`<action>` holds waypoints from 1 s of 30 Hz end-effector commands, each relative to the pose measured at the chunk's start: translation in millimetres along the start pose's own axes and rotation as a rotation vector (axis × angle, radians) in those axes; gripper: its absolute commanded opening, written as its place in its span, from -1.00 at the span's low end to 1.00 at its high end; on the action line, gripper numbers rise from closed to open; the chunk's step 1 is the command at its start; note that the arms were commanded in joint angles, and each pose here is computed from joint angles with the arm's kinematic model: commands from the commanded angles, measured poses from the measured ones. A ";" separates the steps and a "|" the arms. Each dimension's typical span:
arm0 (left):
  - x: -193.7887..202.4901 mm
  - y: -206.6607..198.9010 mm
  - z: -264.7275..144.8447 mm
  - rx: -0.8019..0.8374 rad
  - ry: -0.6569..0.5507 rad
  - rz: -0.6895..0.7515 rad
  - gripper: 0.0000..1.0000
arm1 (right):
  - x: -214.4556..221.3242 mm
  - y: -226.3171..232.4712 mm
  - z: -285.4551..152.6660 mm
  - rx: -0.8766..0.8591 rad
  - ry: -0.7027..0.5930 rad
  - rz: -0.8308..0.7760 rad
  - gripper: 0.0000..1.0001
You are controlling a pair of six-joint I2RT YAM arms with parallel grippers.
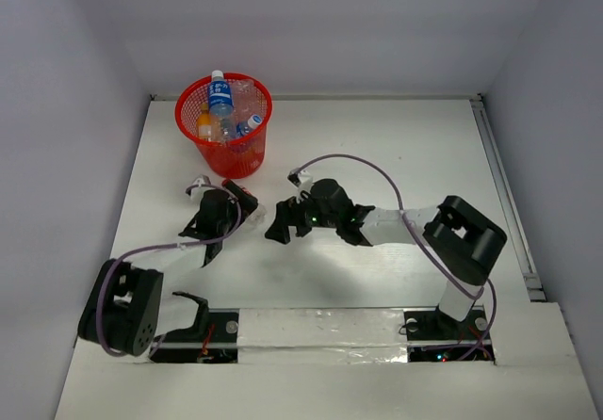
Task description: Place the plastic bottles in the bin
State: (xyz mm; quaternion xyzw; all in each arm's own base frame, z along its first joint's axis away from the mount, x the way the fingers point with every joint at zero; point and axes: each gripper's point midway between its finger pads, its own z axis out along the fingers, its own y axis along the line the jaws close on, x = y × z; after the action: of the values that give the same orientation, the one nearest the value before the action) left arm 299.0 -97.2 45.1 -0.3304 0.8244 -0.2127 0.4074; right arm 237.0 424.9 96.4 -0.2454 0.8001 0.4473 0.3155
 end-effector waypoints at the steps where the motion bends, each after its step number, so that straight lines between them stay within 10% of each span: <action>1: -3.4 -14.8 13.9 -0.001 -0.026 0.040 0.86 | -31.4 34.5 -19.0 -0.106 -0.128 -0.019 0.88; 9: -24.6 -20.4 1.6 -0.016 -0.119 0.064 -0.25 | -38.9 55.8 -62.6 -0.126 -0.194 -0.019 0.88; 19: -67.3 -56.4 -108.6 0.154 -0.237 0.101 -0.32 | -66.1 78.5 -114.5 -0.119 -0.290 -0.064 0.88; 30: -236.5 -157.5 -158.4 -0.016 -0.569 0.344 -0.17 | -66.7 86.5 -125.2 -0.158 -0.318 -0.067 0.88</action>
State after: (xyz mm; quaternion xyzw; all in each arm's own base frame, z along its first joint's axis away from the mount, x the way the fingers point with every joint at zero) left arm 310.8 -52.0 354.9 -0.2533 0.7079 -0.1356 0.6452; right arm 193.4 367.0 238.2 -0.2190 0.7049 0.5258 0.4228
